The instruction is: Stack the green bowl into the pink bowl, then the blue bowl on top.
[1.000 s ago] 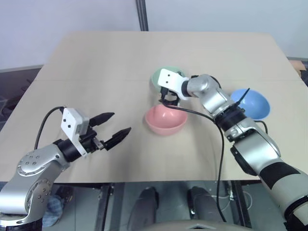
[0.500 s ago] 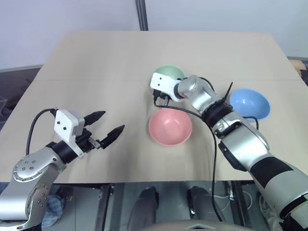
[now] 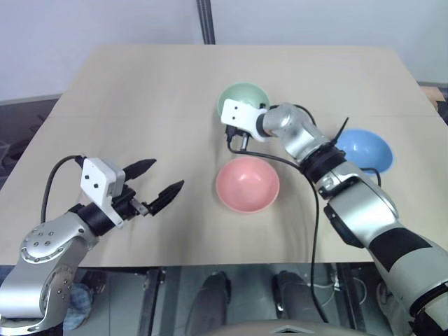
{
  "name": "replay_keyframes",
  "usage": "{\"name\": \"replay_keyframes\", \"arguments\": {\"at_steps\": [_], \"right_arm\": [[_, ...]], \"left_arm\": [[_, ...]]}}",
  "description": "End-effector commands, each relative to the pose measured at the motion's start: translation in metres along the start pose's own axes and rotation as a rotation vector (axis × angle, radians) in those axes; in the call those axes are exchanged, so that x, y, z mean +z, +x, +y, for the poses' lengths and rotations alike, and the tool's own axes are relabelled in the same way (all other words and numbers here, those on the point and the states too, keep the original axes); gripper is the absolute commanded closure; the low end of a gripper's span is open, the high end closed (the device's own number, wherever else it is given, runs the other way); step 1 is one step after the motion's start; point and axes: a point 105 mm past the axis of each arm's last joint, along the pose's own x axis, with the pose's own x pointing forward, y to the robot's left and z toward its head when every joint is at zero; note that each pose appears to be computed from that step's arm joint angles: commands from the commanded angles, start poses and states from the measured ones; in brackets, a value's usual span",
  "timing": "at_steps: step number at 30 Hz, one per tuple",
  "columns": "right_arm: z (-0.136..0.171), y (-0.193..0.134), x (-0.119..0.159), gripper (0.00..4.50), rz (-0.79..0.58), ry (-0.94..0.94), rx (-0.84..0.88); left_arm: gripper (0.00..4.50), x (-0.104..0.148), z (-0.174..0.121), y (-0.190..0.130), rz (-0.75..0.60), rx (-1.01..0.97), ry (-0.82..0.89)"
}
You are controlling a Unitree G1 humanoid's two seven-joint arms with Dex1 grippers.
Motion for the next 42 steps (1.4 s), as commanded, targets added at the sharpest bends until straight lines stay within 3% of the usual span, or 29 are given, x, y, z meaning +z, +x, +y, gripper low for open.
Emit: {"name": "replay_keyframes", "arguments": {"at_steps": [1,7,10,14,19,22,23,26,27,35,42], "right_arm": [[-0.017,-0.029,0.031,4.48,-0.139,-0.078,-0.043],[0.007,-0.084,0.047,4.48,-0.275,-0.115,0.098],[0.03,-0.109,0.048,4.48,-0.318,-0.119,0.224],[0.084,-0.151,0.036,4.48,-0.335,-0.151,0.495],[0.107,-0.152,0.036,4.48,-0.303,-0.118,0.534],[0.105,-0.148,0.037,4.48,-0.295,-0.111,0.499],[0.105,-0.148,0.038,3.78,-0.295,-0.111,0.497],[0.1,-0.147,0.04,2.45,-0.292,-0.083,0.468],[0.098,-0.146,0.041,2.22,-0.288,-0.07,0.457],[0.078,-0.16,0.029,2.22,-0.25,0.057,0.382],[0.022,-0.172,-0.054,2.22,0.029,0.268,0.047]], "left_arm": [[0.0,0.011,-0.004,0.005,-0.04,-0.054,0.033],[0.0,0.014,-0.008,0.017,-0.054,-0.15,0.029],[0.0,0.015,-0.004,0.023,-0.053,-0.179,0.031],[0.0,0.011,0.0,0.032,-0.035,-0.253,0.049],[0.0,0.016,0.001,0.045,-0.05,-0.31,0.054],[0.0,0.016,0.0,0.049,-0.046,-0.341,0.058],[0.0,0.016,0.0,0.05,-0.046,-0.346,0.06],[0.0,0.016,0.001,0.052,-0.046,-0.354,0.063],[0.0,0.016,0.001,0.052,-0.046,-0.355,0.064],[0.0,0.019,-0.007,0.052,-0.069,-0.385,0.057],[0.0,0.024,-0.022,0.052,-0.093,-0.501,0.014]]}}
